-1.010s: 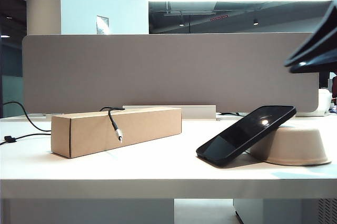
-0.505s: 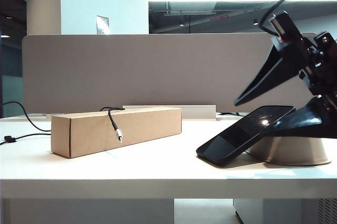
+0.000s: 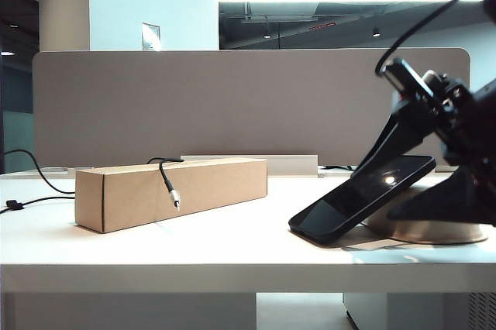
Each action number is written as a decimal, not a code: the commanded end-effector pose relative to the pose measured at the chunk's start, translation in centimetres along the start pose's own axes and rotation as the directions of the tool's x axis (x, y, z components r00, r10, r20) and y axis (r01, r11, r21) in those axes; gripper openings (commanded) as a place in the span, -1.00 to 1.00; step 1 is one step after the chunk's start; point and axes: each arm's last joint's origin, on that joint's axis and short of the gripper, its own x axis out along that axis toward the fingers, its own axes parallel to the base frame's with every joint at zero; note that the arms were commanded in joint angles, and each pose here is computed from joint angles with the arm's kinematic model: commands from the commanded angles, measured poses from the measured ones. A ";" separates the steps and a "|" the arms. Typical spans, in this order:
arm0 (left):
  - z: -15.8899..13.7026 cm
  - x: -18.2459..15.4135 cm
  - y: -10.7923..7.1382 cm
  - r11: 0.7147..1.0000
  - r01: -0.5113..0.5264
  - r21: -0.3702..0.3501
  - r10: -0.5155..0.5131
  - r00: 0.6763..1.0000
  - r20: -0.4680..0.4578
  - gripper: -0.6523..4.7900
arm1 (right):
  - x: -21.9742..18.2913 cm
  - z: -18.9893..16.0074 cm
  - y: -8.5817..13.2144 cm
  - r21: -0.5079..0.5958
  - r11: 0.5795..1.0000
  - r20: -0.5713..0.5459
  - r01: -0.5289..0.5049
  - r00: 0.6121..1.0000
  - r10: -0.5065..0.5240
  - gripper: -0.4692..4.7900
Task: Pick up the charging cable and the phone, plug the charging cable into the charging port on the phone, and finally place them back on the table.
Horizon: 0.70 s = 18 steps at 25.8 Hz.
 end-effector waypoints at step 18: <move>0.4 0.0 0.0 1.000 0.001 0.006 -0.001 1.000 0.025 -0.78 | 2.7 0.9 -0.9 0.042 0.998 0.132 -0.035 0.991 0.029 0.16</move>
